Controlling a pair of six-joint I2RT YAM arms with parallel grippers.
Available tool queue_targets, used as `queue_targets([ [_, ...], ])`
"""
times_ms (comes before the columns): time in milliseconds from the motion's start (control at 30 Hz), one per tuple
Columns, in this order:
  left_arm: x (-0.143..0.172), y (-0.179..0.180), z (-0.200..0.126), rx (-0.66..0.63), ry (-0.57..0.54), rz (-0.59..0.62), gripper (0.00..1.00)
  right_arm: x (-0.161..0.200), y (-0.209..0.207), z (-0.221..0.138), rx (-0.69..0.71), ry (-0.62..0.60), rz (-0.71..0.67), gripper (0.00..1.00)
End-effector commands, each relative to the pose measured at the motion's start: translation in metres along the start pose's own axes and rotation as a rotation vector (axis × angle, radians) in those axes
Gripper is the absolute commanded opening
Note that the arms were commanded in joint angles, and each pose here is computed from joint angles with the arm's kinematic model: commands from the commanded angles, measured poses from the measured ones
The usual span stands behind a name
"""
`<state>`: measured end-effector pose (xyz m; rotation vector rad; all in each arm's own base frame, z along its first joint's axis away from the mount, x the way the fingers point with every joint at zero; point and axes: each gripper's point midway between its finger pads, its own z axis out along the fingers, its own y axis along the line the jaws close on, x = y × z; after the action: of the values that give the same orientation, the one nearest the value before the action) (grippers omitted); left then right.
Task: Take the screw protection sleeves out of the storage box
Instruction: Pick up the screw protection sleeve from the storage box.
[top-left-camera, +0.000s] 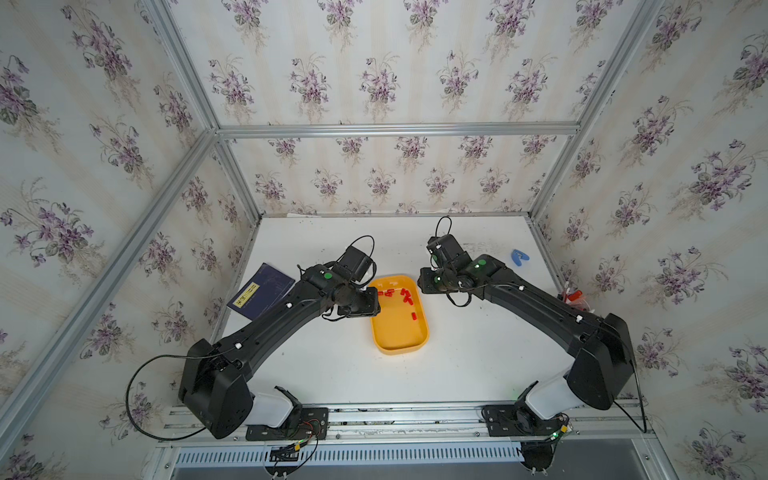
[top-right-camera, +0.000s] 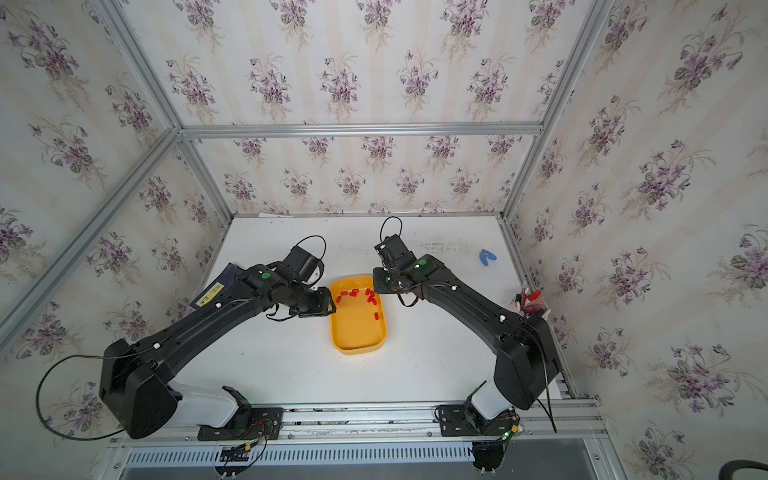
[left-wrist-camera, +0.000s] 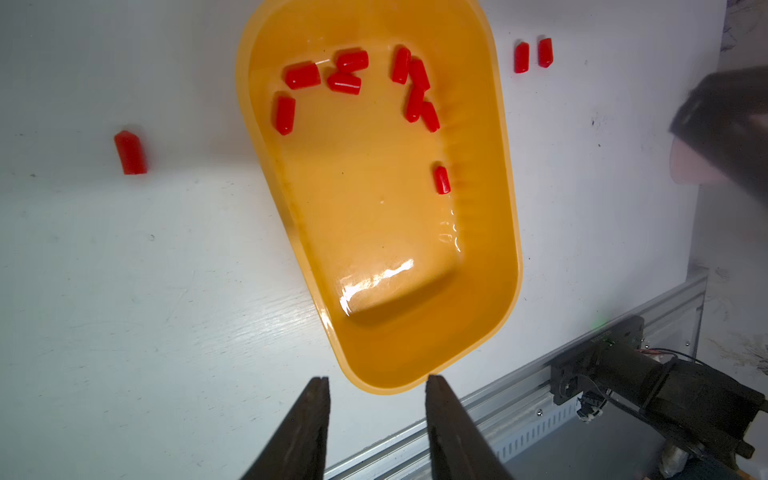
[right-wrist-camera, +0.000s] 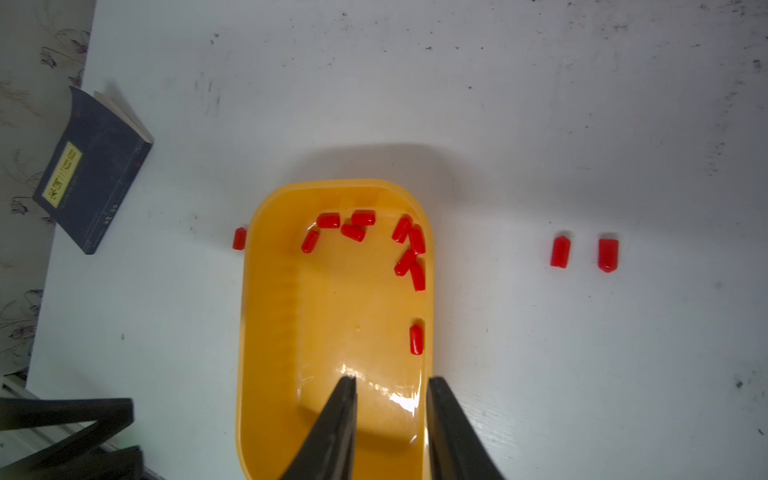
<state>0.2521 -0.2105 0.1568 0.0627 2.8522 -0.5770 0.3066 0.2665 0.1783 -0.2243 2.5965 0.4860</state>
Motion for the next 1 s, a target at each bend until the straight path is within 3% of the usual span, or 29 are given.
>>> queue_targets([
  [0, -0.003, 0.005, -0.002, -0.025, -0.023, -0.029, 0.44, 0.018, 0.013, -0.006, -0.007, 0.063, -0.006, 0.34],
  [333, -0.003, 0.035, -0.019, -0.053, -0.073, -0.062, 0.44, 0.07, 0.021, 0.016, 0.117, 0.164, -0.012, 0.32],
  [533, 0.002, 0.047, -0.019, -0.062, -0.064, -0.058, 0.43, 0.094, 0.032, 0.048, 0.178, 0.234, -0.05, 0.32],
  [967, 0.006, 0.052, -0.018, -0.053, -0.055, -0.057, 0.43, 0.1, 0.008, 0.081, 0.378, 0.24, -0.098, 0.32],
])
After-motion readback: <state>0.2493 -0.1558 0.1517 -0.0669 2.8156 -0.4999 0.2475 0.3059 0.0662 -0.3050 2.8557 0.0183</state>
